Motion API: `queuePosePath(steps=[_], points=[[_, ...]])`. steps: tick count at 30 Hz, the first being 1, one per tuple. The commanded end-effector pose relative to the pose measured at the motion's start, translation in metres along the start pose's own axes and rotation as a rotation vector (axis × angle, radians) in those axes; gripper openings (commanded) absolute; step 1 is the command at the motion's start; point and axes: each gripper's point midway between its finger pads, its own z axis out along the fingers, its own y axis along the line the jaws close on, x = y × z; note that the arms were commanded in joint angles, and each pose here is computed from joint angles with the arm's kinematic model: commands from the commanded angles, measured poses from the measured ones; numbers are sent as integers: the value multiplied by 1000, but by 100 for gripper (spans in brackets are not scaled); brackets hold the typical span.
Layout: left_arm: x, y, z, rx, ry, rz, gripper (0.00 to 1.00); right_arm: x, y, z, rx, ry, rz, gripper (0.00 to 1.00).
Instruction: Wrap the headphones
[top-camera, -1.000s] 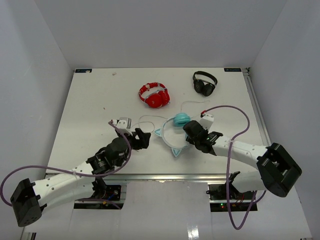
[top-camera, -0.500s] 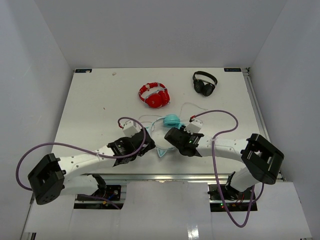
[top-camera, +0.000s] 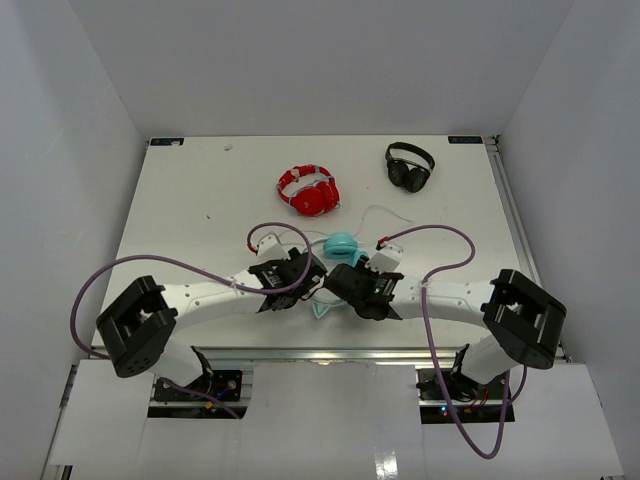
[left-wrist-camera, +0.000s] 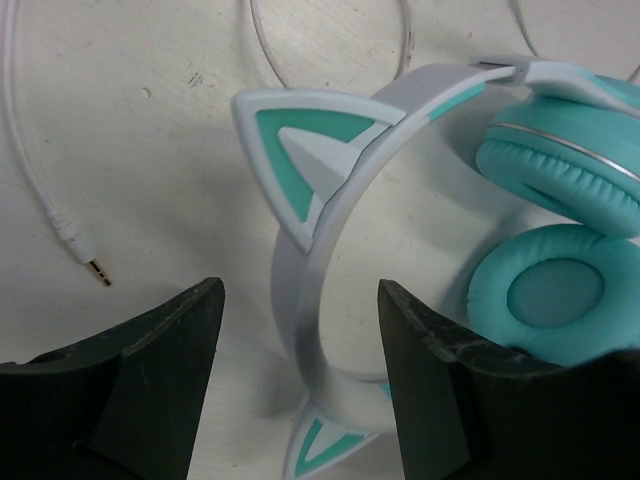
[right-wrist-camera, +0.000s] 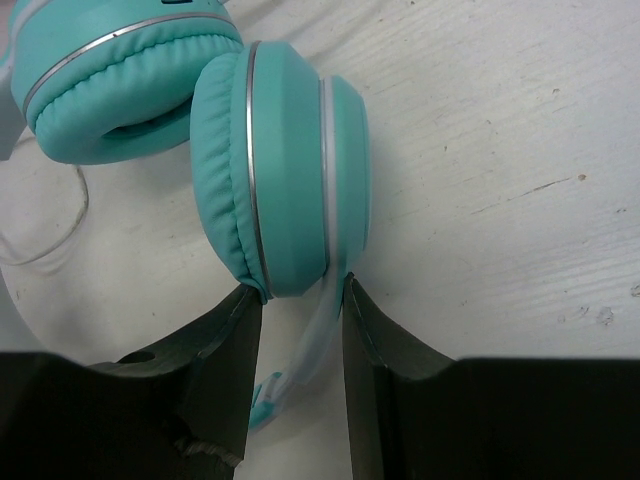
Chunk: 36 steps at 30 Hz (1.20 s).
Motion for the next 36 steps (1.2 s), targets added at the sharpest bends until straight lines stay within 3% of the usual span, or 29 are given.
queuePosePath(steps=[1, 16, 20, 24, 25, 27, 32, 36], points=[[-6, 1, 3, -68, -43, -19, 72, -28, 18, -11, -58, -143, 86, 8], [2, -26, 10, 28, -15, 90, 53, -27, 18, -14, -83, -153, 43, 8], [7, -33, 10, 45, 7, 110, 32, -26, 20, -13, -80, -161, 33, 8], [5, -32, 8, 55, 2, 108, 3, -25, 24, -15, -88, -160, 32, 8], [4, -33, 6, 62, 0, 108, 0, -25, 26, -16, -91, -157, 26, 9], [0, -33, 2, 76, -9, 109, 0, -24, 30, -17, -97, -149, 6, 15], [-38, -22, -20, 88, -131, 163, 0, -26, 41, -28, -158, -127, -158, 74], [-78, -15, -52, 99, -233, 209, 0, -36, 33, -41, -204, -135, -258, 88]])
